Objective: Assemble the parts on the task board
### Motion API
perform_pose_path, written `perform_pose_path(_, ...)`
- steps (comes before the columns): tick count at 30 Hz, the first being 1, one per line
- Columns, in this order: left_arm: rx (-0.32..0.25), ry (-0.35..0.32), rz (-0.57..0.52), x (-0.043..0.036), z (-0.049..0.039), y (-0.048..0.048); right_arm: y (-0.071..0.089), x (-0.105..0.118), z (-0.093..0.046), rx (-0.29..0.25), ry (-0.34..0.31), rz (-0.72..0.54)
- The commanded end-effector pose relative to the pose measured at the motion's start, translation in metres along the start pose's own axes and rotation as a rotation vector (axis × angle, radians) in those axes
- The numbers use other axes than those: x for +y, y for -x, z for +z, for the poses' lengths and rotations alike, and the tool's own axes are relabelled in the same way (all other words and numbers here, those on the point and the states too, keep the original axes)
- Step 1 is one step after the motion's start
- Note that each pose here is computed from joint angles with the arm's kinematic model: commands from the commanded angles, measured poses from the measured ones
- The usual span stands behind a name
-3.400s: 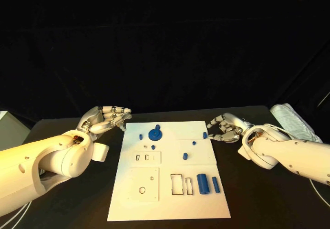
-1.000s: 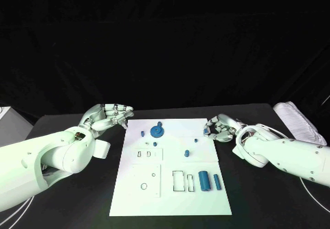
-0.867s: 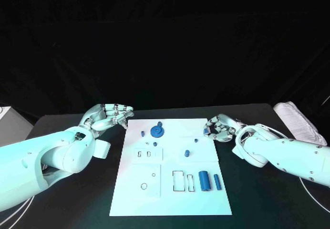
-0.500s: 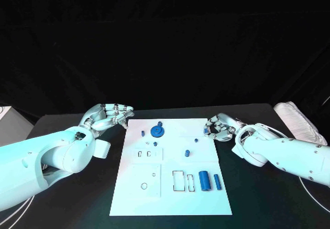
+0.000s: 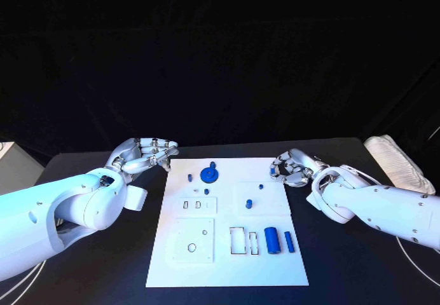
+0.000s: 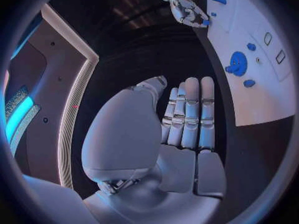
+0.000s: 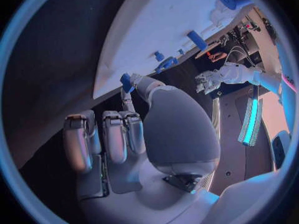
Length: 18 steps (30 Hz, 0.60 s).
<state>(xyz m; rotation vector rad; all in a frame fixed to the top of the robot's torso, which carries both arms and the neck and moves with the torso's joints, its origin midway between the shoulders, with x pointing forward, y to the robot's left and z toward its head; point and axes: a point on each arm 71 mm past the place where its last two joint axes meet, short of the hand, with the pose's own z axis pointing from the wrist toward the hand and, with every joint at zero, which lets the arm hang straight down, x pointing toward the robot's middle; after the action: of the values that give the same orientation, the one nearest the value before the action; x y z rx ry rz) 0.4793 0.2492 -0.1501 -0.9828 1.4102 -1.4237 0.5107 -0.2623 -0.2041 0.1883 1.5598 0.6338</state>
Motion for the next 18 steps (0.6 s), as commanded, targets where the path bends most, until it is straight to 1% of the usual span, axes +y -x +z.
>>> perform_pose_path(1,0.019,-0.002,-0.005,-0.0004,0.0006,-0.0026,0.005,0.01,0.0,-0.038,-0.014,0.028)
perform_pose_path(7,0.022,0.006,0.0,0.0011,0.002,-0.0033,0.007,0.037,0.0,-0.03,-0.014,0.07)
perform_pose_path(9,0.021,0.009,0.003,0.0021,0.0027,-0.0033,0.005,0.051,0.0,-0.023,-0.015,0.084)
perform_pose_path(15,0.02,0.016,0.009,0.0044,0.0051,-0.0037,-0.009,0.088,-0.001,0.01,0.001,0.099)
perform_pose_path(18,0.021,0.02,0.015,0.0056,0.0069,-0.0043,-0.022,0.111,0.0,0.04,0.016,0.107)
